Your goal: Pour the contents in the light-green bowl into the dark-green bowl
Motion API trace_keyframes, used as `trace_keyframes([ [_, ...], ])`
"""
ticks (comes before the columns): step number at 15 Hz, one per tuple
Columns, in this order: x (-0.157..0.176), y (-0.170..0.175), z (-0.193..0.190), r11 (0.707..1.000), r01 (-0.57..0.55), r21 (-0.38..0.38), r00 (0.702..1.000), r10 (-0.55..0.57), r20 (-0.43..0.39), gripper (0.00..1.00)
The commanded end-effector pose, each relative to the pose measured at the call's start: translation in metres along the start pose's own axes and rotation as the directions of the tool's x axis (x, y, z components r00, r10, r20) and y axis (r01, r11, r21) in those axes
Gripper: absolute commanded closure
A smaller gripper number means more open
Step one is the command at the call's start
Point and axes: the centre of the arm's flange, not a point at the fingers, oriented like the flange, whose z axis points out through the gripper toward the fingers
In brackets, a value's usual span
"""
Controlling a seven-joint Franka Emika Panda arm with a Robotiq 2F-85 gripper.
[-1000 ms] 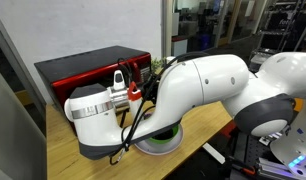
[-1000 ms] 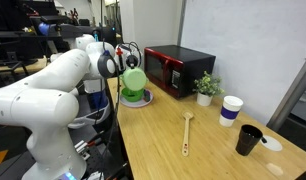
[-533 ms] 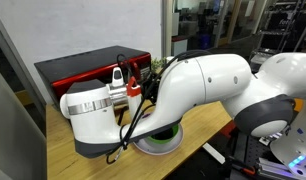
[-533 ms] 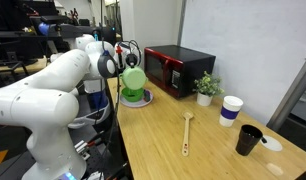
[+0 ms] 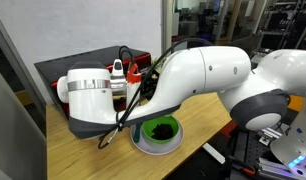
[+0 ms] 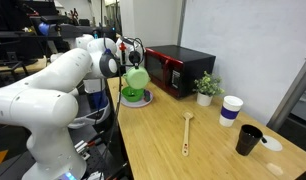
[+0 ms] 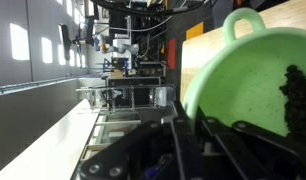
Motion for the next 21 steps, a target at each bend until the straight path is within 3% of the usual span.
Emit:
trace_keyframes([
  [1, 0.019, 0.015, 0.016, 0.992, 0.063, 0.107, 0.998, -0.060, -0.025, 0.97],
  [7, 0.030, 0.030, 0.029, 0.960, 0.209, 0.188, 0.975, -0.189, -0.119, 0.97],
  [13, 0.018, 0.033, 0.032, 0.902, 0.374, 0.213, 0.922, -0.337, -0.193, 0.97],
  [21, 0.007, 0.039, 0.042, 0.818, 0.510, 0.265, 0.856, -0.451, -0.253, 0.97],
])
